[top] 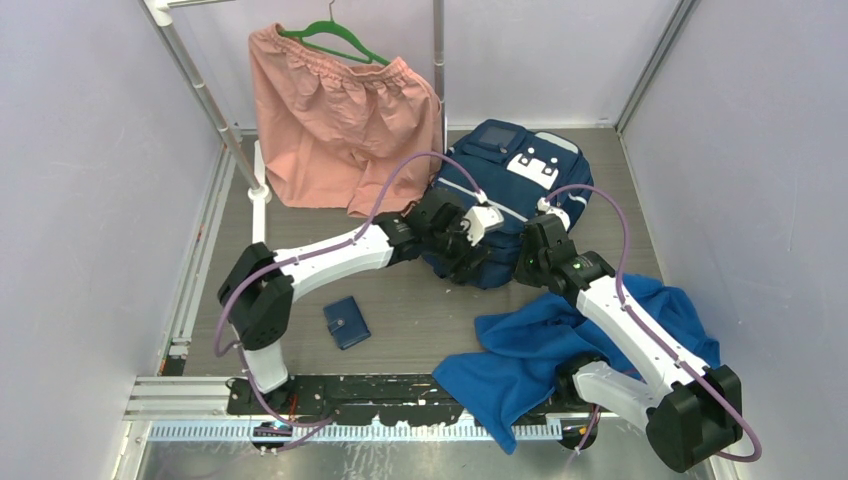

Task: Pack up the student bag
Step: Zip the student bag at the center of the board.

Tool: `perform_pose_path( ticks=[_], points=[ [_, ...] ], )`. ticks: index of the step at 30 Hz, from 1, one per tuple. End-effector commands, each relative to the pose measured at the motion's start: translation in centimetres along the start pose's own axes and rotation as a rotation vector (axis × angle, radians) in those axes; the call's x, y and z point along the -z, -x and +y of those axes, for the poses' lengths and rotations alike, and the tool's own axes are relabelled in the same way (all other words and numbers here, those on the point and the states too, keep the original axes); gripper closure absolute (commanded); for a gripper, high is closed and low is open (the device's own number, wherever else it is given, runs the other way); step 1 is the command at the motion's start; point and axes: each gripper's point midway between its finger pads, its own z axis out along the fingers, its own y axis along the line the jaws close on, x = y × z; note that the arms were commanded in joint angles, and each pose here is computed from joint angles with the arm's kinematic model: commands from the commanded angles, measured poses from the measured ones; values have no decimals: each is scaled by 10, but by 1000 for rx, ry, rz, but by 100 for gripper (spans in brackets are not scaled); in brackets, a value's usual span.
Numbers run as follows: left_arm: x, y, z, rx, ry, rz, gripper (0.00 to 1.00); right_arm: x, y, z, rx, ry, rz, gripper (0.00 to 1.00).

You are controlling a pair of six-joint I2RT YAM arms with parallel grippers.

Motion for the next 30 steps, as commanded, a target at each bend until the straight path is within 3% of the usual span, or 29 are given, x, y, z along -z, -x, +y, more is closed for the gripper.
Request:
perform_pose_path(
  ticks=[1,10,21,22,25,27,29,30],
  points=[
    [-9,3,-9,-74,-60,18,37,13,29,22,-18,93,-104,99],
    [-23,-13,-6,-57,-51,80,39,12,28,21,-24,87,-101,99],
    [-30,-11,18,-68,71,80,40,15,31,20,-28,83,-112,99],
    [-31,-12,18,-69,62,90,55,15,32,21,-31,83,-114,99],
    [-34,-19,18,-70,53,109,64,16,33,20,-33,81,-119,99],
    [-34,-23,21,-63,53,124,77,16,33,19,-33,76,-120,99],
    [-32,-26,24,-41,50,136,98,16,33,17,-32,65,-123,99],
    [-28,-25,27,-24,52,138,100,17,34,16,-31,58,-125,99]
  ],
)
